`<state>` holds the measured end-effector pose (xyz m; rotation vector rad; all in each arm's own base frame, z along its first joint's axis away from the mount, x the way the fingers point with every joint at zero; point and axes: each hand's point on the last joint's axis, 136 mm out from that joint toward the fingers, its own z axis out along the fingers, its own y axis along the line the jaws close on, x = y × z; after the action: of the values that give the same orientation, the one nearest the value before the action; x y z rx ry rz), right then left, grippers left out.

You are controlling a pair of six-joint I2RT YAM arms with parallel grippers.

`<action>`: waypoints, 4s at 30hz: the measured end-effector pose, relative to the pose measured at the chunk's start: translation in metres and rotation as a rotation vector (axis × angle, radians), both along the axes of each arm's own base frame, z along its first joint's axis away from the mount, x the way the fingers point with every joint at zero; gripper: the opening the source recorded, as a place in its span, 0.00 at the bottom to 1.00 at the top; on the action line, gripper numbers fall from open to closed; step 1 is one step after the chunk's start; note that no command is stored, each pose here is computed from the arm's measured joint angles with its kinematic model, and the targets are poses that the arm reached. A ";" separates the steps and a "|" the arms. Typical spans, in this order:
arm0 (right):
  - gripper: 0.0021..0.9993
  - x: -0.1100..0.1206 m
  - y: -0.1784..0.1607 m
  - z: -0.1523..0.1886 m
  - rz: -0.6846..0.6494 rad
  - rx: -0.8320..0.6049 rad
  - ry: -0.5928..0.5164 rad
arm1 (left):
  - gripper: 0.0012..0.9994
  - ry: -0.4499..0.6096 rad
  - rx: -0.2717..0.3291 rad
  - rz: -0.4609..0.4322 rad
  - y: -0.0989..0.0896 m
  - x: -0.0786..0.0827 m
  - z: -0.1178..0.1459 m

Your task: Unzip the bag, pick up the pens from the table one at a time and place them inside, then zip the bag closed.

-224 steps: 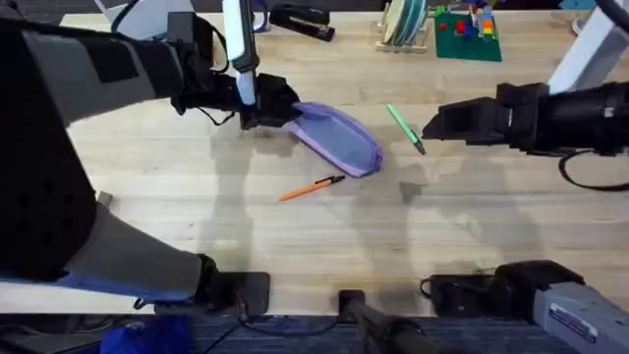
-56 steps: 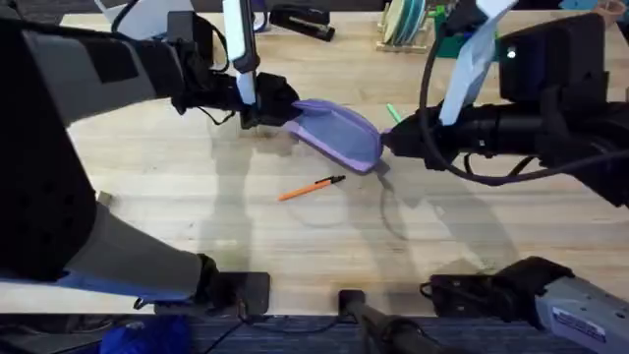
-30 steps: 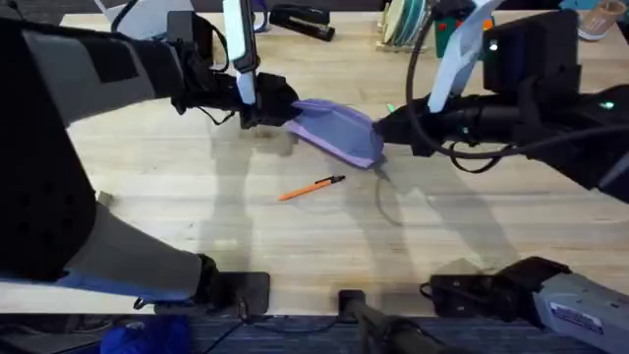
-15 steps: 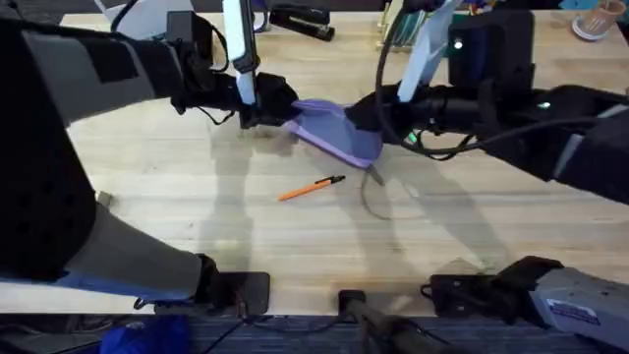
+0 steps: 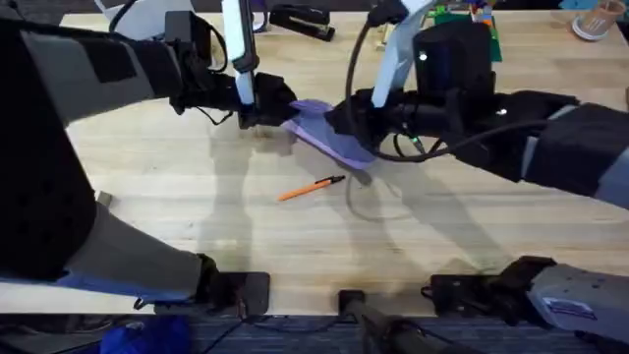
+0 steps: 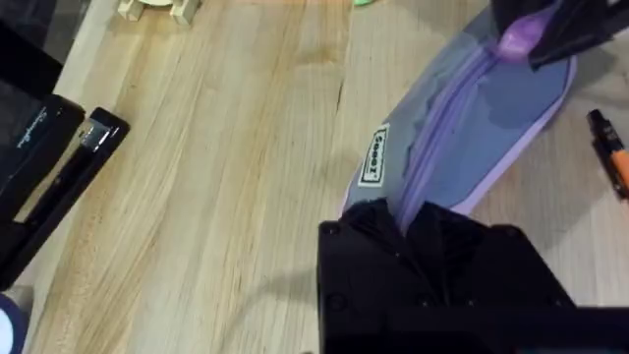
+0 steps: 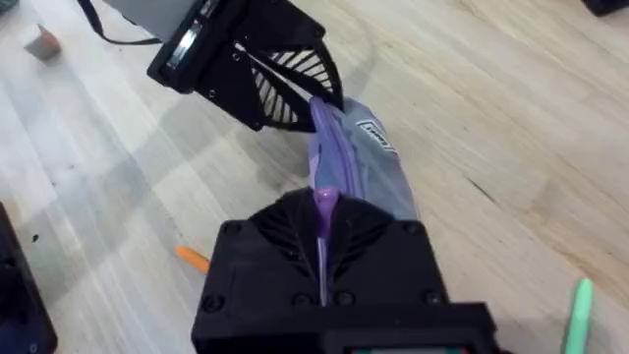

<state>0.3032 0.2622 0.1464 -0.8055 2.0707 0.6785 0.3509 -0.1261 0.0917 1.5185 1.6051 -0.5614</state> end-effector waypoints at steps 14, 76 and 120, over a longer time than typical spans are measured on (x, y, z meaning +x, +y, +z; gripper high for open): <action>0.03 0.035 0.043 -0.002 0.023 -0.020 -0.007 | 0.04 -0.002 0.004 0.002 0.000 0.001 0.000; 1.00 0.049 -0.006 0.068 -0.084 0.020 -0.055 | 0.36 -0.009 0.000 -0.002 0.000 0.001 0.001; 1.00 0.047 -0.007 0.065 -0.083 0.012 -0.042 | 0.99 0.011 0.084 0.034 0.008 -0.064 0.070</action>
<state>0.3505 0.2549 0.2109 -0.7165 2.0487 0.6228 0.2872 -0.1186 0.1619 1.5487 1.6780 -0.4893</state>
